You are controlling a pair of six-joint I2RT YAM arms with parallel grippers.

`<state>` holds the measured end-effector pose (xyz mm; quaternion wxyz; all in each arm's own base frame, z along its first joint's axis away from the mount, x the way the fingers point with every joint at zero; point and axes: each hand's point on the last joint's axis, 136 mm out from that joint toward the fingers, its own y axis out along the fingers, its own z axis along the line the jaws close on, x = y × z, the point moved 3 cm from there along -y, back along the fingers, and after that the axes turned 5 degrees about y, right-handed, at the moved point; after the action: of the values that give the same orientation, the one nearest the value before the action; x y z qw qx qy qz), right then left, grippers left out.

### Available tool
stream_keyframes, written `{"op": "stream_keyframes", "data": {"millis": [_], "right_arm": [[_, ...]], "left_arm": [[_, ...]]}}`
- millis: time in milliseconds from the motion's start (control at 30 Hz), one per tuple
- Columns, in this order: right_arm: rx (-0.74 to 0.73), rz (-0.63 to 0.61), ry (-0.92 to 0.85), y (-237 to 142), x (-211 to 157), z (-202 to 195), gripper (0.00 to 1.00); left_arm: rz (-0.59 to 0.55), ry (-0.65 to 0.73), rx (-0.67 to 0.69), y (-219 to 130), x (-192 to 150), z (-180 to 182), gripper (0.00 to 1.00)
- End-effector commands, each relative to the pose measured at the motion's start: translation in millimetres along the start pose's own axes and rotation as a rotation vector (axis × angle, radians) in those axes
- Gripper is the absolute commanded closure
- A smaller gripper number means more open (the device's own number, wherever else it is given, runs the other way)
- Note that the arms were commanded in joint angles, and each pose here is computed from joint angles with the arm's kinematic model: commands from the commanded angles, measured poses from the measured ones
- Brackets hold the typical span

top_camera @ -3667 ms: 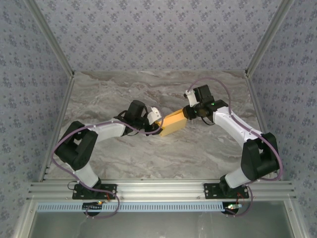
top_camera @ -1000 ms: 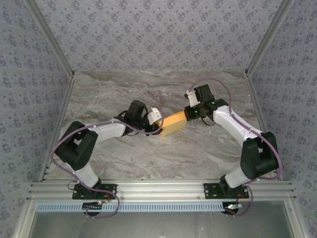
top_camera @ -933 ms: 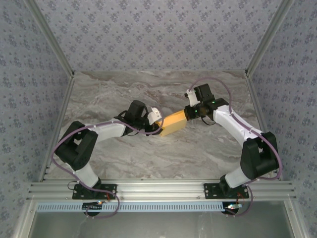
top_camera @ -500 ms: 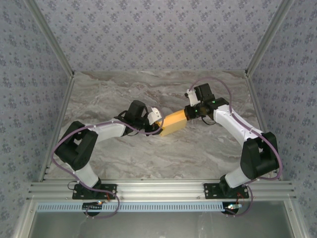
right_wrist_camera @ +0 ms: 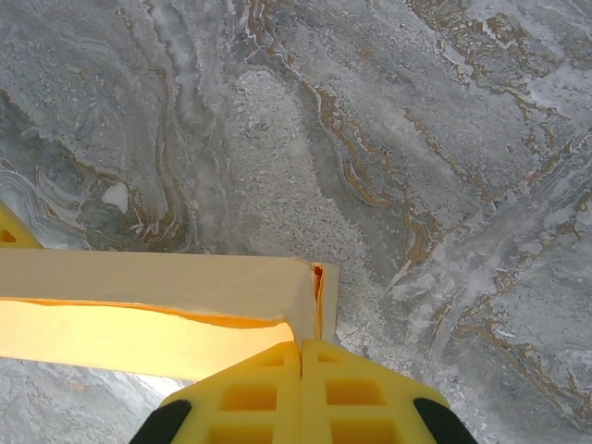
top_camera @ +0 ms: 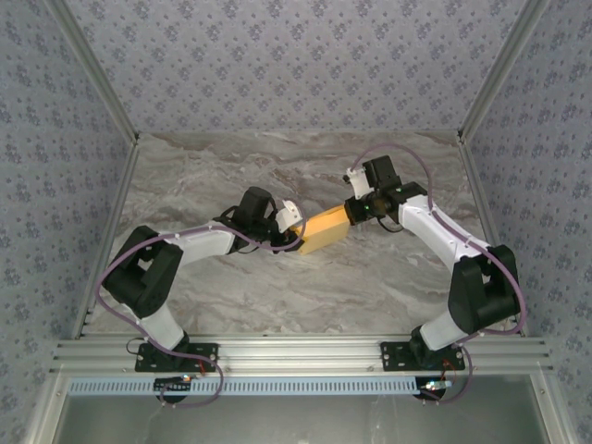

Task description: Fold the paper box

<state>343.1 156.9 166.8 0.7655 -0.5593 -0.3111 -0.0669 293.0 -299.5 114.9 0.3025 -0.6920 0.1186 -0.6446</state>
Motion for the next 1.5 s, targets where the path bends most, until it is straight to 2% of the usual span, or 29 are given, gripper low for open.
{"op": "stream_keyframes", "data": {"millis": [0, 300, 633, 967, 1333, 1467], "right_arm": [[-0.022, 0.062, 0.017, 9, -18, -10, 1.00], [-0.017, 0.070, 0.052, 9, -31, -9, 1.00], [-0.021, 0.012, 0.056, 0, -19, -8, 1.00], [-0.013, -0.081, 0.039, -18, -15, -9, 0.74], [0.066, -0.278, -0.042, -16, -17, -4, 0.61], [0.087, -0.306, -0.049, -9, -17, -7, 0.59]], "left_arm": [[0.095, -0.045, 0.010, 3, -22, 1, 0.77], [0.093, -0.045, 0.006, 4, -22, 2, 0.77], [0.083, -0.046, -0.002, 3, -17, 3, 0.76], [0.088, -0.048, -0.009, 4, -20, 1, 0.77], [0.084, -0.049, -0.015, 3, -19, 0, 0.77], [0.084, -0.047, -0.015, 3, -19, 0, 0.77]]}}
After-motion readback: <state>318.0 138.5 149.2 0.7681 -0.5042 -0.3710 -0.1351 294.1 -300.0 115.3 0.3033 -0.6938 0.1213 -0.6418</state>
